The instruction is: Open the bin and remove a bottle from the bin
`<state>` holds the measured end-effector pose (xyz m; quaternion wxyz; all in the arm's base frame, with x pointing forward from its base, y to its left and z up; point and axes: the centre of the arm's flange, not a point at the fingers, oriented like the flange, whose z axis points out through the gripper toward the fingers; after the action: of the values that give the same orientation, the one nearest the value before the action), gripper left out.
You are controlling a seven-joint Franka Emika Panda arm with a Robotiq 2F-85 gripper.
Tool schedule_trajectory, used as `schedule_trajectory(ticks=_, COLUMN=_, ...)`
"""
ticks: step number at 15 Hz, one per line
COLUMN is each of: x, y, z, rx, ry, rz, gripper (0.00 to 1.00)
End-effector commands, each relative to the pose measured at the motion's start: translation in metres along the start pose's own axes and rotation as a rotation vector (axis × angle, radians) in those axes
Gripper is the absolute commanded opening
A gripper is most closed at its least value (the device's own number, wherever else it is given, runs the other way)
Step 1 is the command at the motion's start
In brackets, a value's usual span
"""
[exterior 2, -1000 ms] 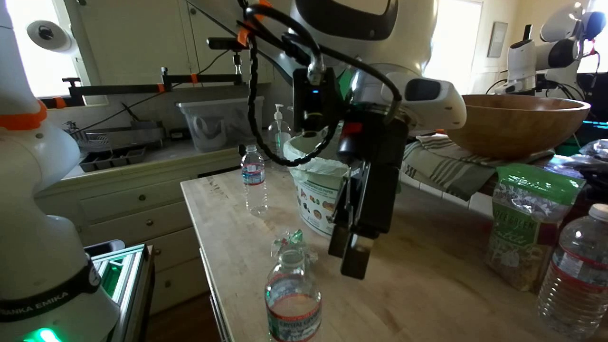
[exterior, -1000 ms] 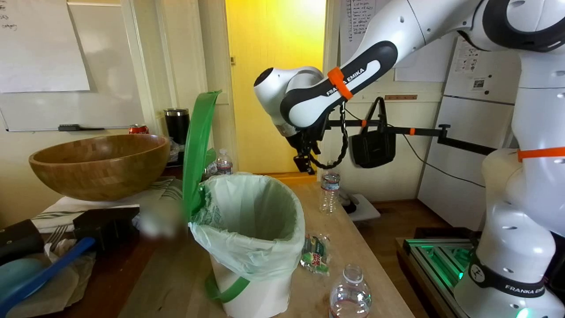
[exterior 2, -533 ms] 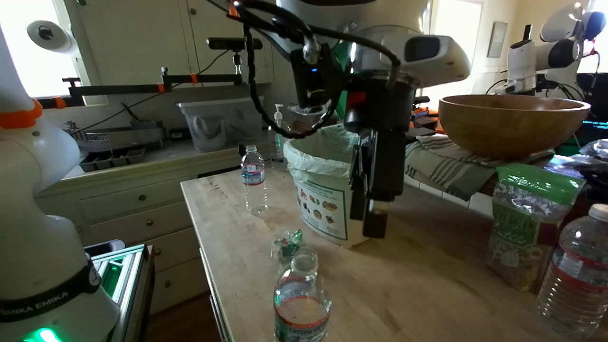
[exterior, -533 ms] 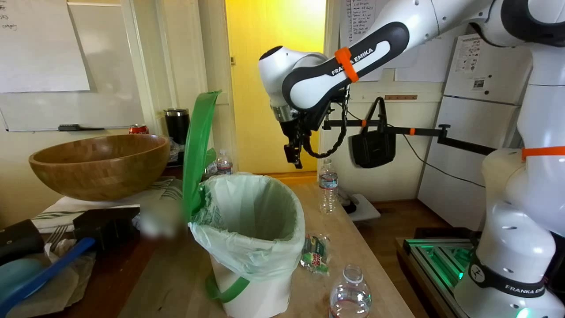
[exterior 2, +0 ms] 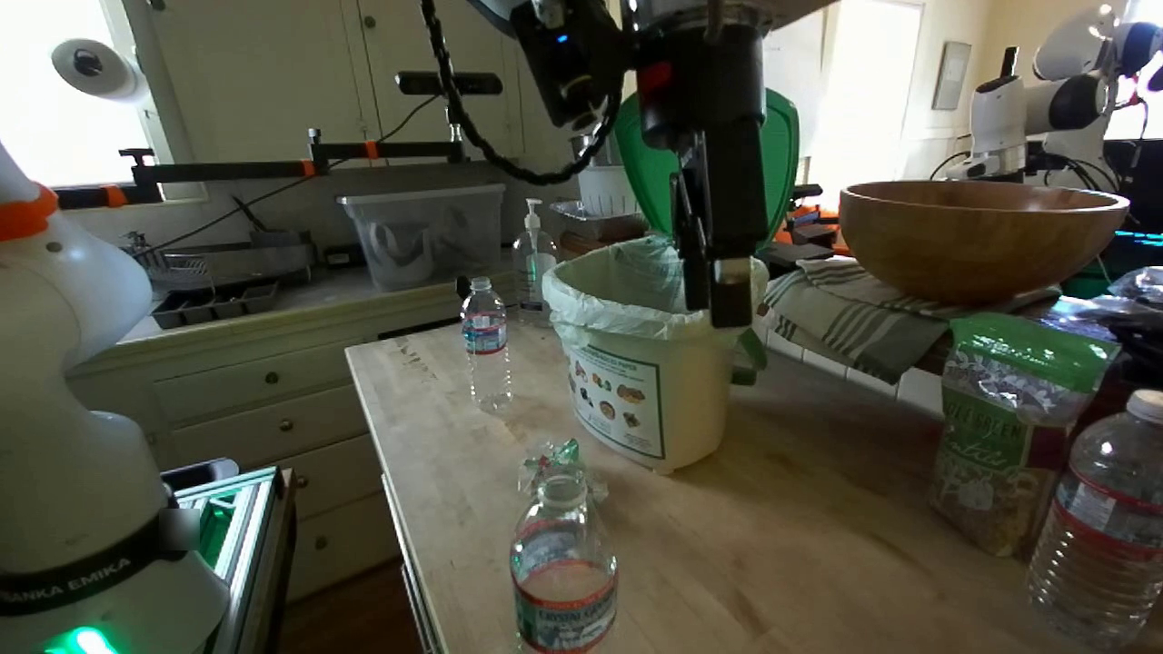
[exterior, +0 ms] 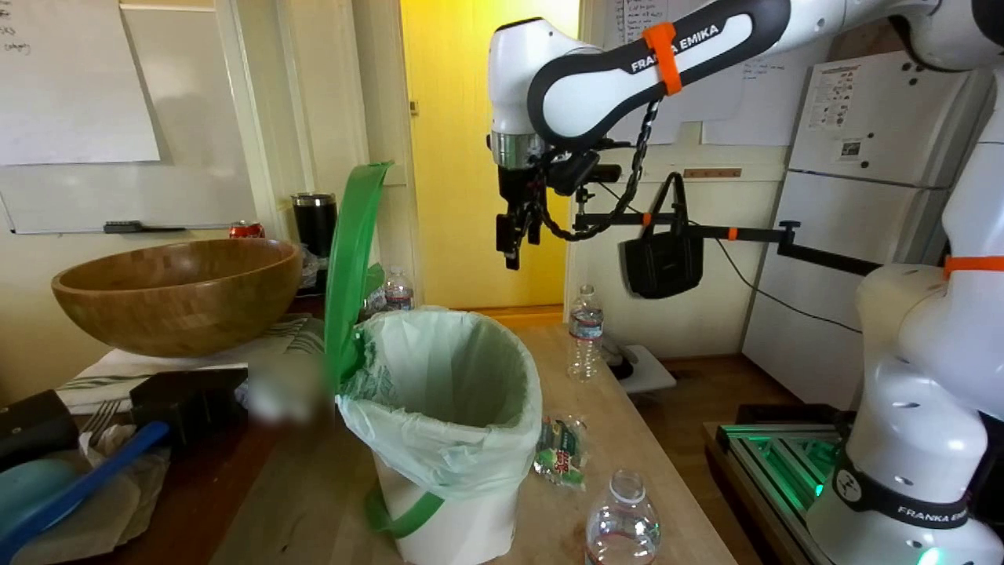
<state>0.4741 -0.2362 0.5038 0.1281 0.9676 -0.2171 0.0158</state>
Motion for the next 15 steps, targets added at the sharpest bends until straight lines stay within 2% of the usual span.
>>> schedule_trajectory(ticks=1, x=-0.034, y=-0.004, z=-0.017, rx=0.097, ry=0.085, rz=-0.013, gripper=1.0)
schedule_trajectory(ticks=9, x=-0.077, y=-0.008, z=-0.05, rx=0.254, ry=0.191, rz=-0.05, gripper=1.0)
schedule_trajectory(ticks=15, x=-0.102, y=-0.016, z=-0.061, rx=0.312, ry=0.219, rz=-0.103, gripper=1.0)
